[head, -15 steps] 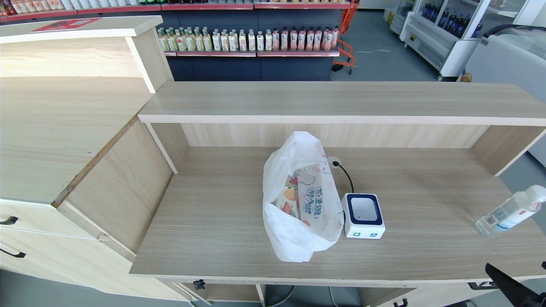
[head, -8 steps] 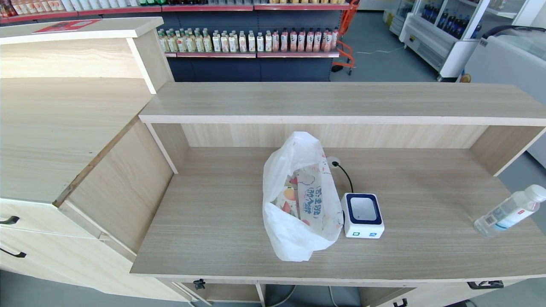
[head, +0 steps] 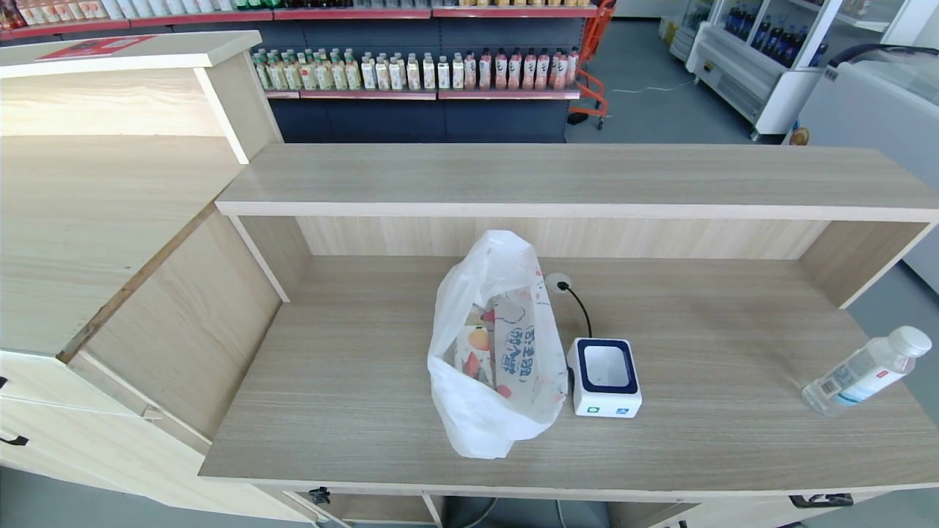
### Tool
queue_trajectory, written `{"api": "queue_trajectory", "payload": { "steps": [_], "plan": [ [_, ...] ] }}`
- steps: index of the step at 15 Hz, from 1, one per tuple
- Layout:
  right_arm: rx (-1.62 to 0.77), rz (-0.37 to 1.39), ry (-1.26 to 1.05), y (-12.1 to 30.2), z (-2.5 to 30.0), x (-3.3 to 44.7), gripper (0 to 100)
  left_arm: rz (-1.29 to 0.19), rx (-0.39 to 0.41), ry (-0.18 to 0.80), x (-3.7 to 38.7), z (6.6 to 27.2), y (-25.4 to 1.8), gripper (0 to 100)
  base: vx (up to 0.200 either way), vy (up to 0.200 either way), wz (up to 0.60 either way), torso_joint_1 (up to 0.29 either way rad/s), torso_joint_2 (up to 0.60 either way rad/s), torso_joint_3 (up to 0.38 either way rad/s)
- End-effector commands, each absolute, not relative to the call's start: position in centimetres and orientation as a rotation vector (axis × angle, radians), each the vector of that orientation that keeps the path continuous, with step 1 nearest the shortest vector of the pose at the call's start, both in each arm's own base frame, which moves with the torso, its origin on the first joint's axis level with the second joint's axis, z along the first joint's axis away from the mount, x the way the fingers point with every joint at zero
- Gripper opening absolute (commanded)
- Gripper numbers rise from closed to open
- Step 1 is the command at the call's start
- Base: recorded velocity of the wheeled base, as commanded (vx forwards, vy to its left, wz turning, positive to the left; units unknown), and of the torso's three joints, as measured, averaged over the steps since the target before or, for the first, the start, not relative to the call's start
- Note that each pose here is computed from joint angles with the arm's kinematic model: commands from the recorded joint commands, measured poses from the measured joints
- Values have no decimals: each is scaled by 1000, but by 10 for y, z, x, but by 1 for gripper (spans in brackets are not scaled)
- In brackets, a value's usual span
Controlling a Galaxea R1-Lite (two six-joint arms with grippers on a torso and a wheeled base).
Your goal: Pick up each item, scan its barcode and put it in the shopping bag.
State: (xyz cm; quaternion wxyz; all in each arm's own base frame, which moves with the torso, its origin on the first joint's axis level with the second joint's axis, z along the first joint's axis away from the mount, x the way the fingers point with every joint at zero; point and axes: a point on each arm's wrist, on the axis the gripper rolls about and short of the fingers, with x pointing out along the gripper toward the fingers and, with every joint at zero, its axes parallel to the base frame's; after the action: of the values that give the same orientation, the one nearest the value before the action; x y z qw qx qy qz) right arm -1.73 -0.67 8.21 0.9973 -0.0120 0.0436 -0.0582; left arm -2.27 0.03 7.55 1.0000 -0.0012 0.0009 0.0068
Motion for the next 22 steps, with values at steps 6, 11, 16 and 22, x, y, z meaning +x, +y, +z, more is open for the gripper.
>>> {"api": "queue_trajectory", "payload": {
  "steps": [6,11,16,22],
  "plan": [
    [-29,-116,92,-7,83,-17,100,14,-3,2,-23,76,0,100,0,-200,0,0,3,2],
    [-29,-114,95,-7,82,-17,100,14,-5,2,-23,76,0,100,0,-200,0,0,4,2],
    [-30,-116,101,-7,83,-16,100,14,-5,2,-23,76,0,100,0,-80,0,0,3,0],
    [-31,-114,117,-6,83,-15,100,14,-6,1,-23,76,0,100,-133,-133,0,6,3,0]
  ]
}}
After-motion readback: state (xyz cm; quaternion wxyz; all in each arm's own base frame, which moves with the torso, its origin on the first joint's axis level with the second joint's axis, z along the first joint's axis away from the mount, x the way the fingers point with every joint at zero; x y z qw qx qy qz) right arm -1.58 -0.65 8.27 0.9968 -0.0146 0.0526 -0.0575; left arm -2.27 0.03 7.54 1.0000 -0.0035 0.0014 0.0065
